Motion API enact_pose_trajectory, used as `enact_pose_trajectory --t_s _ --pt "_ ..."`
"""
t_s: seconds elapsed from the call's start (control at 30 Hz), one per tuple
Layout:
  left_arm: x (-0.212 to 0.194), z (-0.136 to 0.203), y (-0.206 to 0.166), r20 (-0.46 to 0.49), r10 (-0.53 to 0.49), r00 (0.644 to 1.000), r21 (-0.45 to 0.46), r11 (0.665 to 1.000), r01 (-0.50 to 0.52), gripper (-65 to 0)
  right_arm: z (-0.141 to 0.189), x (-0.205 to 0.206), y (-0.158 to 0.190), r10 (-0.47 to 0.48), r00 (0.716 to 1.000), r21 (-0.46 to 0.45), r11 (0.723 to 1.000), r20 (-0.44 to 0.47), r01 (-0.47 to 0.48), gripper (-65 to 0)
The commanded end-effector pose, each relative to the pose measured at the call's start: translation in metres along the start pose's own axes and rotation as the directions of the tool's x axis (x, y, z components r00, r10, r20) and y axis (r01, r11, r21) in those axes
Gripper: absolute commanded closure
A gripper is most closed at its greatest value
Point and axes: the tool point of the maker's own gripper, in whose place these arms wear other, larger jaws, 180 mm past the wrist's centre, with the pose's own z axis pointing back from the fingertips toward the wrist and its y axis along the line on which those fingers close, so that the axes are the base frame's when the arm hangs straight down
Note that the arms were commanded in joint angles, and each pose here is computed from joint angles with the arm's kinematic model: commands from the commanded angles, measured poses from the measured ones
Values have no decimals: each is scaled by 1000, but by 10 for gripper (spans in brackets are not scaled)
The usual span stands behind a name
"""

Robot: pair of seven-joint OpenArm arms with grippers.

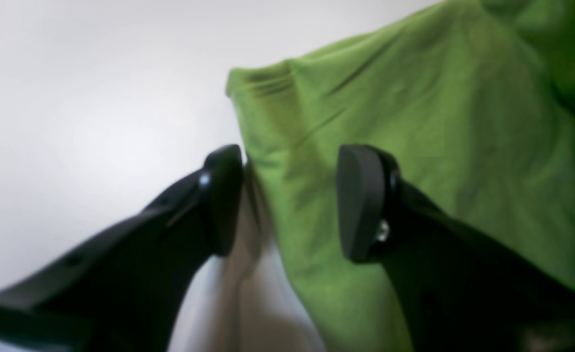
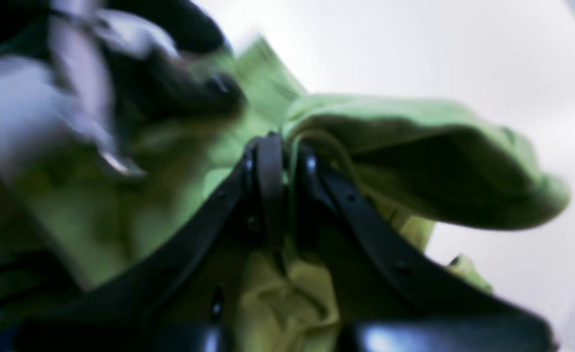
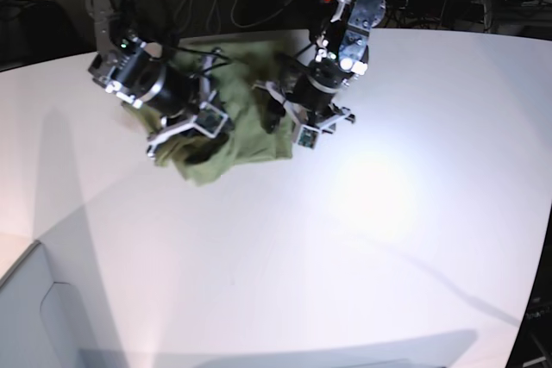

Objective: Fold the T-shirt properly
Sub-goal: 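Lift the strip end with the right gripper and fold it toward the left gripper, then open the right gripper over the bundle and move the left gripper away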

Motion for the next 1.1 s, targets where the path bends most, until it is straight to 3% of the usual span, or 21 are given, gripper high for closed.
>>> enact_pose_trajectory --t_s 0.0,0.23,0.47,0.57,0.73,0.8,0.87,1.07 --pt "1 1 -2 -9 -1 1000 -7 1000 1 -303 1 13 1 24 999 12 1000 49 -25 -1" --pt "0 2 -3 -10 1 1000 -8 1000 -1 -303 -25 5 6 -20 999 68 998 32 18 -2" --pt "0 2 -2 -10 1 1000 -7 1000 -1 -303 -37 9 24 3 1000 133 991 29 -6 -14" --pt "-1 3 -3 -13 2 1000 -7 1000 -2 -304 -42 5 33 0 1000 164 986 15 -3 -117" --pt "-2 4 -3 -15 2 1000 -7 1000 -2 -304 -38 7 32 2 1000 157 988 29 -6 -383" --pt "2 5 -3 -3 1 1000 -8 1000 -1 -304 -31 11 30 14 999 140 990 40 -19 -448" --pt "2 10 -6 3 3 1000 -10 1000 -3 -304 -17 14 18 18 998 89 996 55 -23 -480" --pt "17 22 -10 51 -1 999 -15 1000 2 -304 8 10 -24 1 999 -59 998 50 2 -479"
